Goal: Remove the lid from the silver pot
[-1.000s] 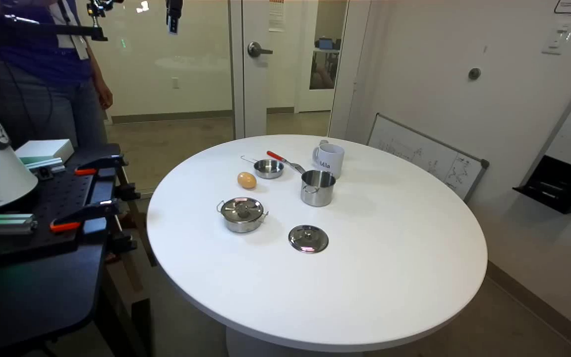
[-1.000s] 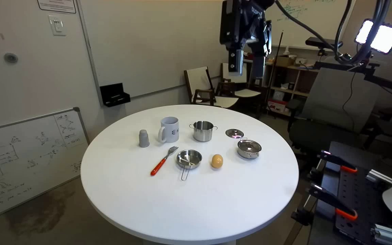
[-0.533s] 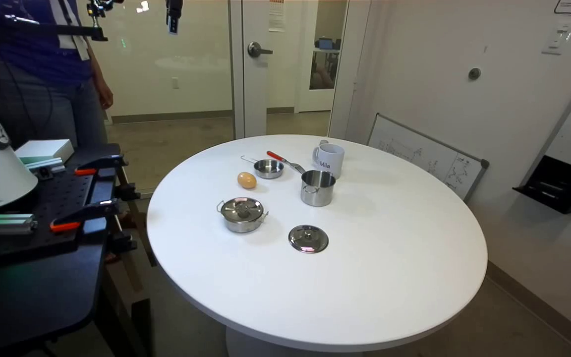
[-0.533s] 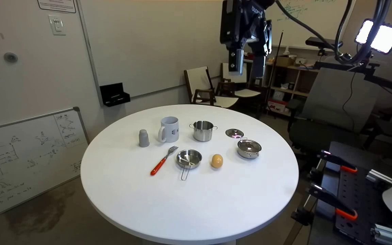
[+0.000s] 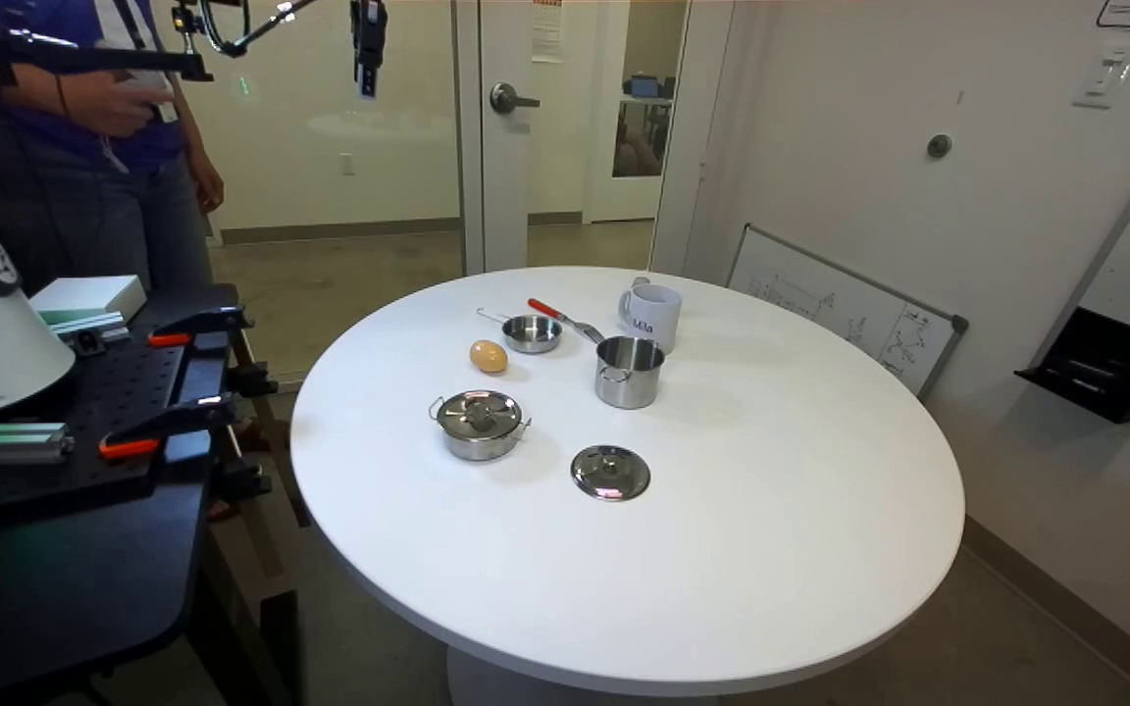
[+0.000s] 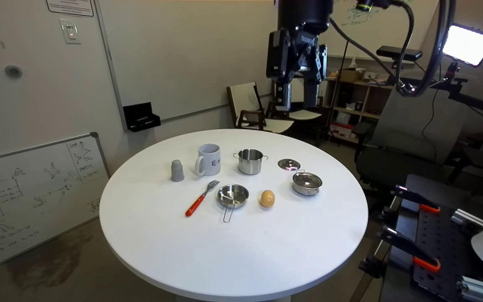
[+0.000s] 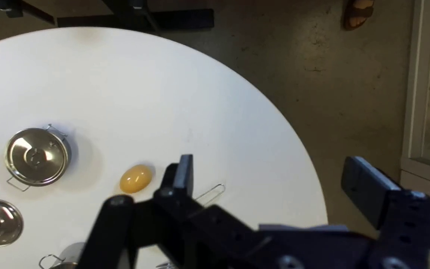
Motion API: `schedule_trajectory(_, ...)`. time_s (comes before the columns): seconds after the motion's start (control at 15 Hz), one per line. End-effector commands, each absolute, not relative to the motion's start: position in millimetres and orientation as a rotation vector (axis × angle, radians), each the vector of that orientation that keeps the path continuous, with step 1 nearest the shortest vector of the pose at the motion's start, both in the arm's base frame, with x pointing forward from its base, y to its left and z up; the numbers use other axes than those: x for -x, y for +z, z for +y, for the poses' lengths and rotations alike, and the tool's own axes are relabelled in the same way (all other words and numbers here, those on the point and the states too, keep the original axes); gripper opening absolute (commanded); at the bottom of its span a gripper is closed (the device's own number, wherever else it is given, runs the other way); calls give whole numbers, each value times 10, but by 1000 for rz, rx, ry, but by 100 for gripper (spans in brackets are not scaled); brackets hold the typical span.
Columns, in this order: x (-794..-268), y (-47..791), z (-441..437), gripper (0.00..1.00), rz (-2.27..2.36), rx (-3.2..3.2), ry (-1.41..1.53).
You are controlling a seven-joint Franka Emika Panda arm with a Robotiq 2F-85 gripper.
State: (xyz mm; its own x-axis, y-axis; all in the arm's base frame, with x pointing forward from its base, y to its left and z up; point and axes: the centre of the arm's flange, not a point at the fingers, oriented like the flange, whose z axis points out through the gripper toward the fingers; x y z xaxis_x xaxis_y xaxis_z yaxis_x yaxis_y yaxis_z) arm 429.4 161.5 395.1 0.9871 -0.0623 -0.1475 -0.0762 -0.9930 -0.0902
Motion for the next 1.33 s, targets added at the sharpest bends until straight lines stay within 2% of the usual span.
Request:
schedule_trajectory(0.0, -4577, 3384, 1204, 100, 180, 3132, 275)
schedule_trajectory(0.4, -4650, 2534, 582, 100, 315, 3138, 489)
schedule_trajectory(0.67, -4563, 2475, 525, 100, 320, 3123, 533)
schedule_trajectory(0.87, -4575, 2476, 536, 100, 317, 3124, 531)
schedule_trajectory(1.27, -4579, 1977, -92, 100, 487, 3305, 354)
